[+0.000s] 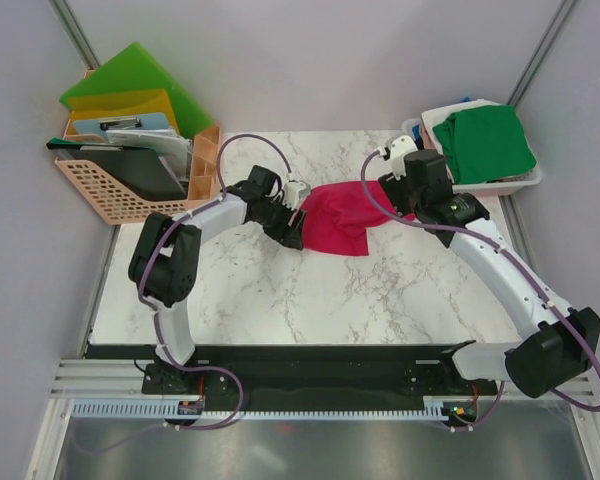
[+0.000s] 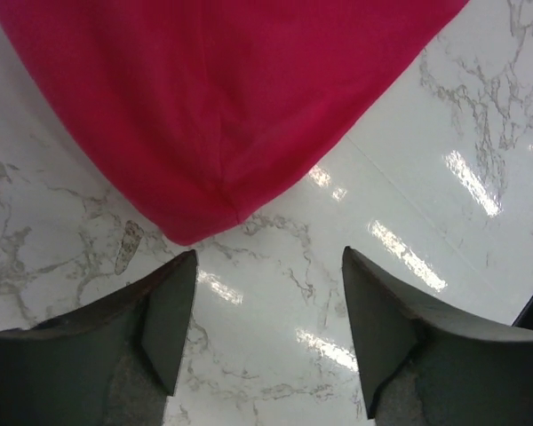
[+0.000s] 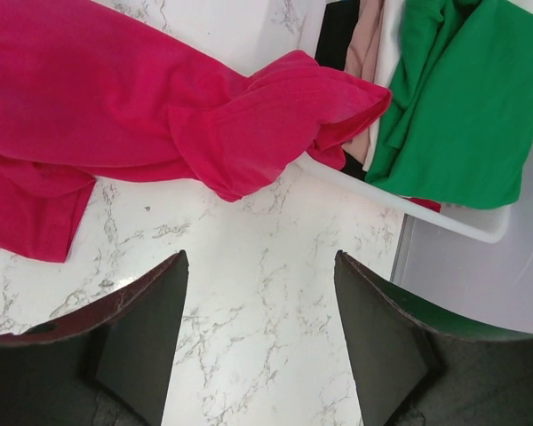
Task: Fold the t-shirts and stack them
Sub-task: Flatten out the tshirt
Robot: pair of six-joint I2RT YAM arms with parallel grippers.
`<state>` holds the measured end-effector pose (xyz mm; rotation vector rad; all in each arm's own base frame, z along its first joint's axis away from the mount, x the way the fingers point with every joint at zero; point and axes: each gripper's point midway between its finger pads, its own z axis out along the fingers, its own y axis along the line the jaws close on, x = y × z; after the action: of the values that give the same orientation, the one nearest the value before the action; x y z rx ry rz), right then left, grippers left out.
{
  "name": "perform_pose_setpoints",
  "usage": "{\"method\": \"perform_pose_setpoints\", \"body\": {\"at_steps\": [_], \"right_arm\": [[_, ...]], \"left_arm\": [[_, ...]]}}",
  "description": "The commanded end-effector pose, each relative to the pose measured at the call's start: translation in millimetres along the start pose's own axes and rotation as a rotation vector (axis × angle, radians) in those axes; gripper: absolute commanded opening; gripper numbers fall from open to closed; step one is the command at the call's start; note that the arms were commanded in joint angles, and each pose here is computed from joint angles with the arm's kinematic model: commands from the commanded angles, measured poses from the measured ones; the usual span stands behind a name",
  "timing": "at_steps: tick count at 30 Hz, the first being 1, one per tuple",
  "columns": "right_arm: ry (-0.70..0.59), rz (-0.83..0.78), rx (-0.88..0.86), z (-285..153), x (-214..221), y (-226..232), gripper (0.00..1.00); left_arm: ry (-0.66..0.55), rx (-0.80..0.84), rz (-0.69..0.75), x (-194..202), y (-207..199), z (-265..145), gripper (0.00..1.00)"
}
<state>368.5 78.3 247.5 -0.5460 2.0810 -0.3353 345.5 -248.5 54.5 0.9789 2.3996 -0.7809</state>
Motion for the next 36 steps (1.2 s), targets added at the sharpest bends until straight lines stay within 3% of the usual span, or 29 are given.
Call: {"method": "perform_pose_setpoints", "body": {"at_steps": [1,2,4,6,12,16,17,20,29,36], "right_arm": [[-0.037,0.03,0.009,-5,-4,-3,0.74],[-0.041,0.032,-0.001,-5,-4,-1,0.74],[-0.037,0.036,-0.014,-4,0,3,0.74],[-0.041,0.039,-0.028,-4,1,6,0.74],[-0.03,0.034,-0.027,-2,7,8,0.74],[-0.023,0.032,-0.024,1,10,9,0.74],[-0.022,0.032,-0.024,1,11,10,0.75],[-0.019,0.031,-0.027,3,12,11,0.75],[-0.017,0.028,-0.043,5,13,15,0.75],[-0.005,0.02,-0.039,8,16,15,0.75]], "left_arm": [[-0.006,0.04,-0.042,-14,-3,10,0.68],[0.006,0.041,-0.044,-12,-3,13,0.57],[0.023,0.044,-0.049,-10,-2,18,0.48],[0.036,0.032,-0.042,-8,2,24,0.02],[0.069,-0.055,-0.029,-1,12,29,0.02],[0.053,-0.092,0.018,-7,7,22,0.29],[0.041,-0.104,0.04,-11,3,22,0.42],[0.036,-0.124,0.082,-13,-7,22,0.53],[0.113,-0.302,0.153,-10,9,54,0.52],[0.051,-0.409,0.144,-36,9,38,0.51]]}}
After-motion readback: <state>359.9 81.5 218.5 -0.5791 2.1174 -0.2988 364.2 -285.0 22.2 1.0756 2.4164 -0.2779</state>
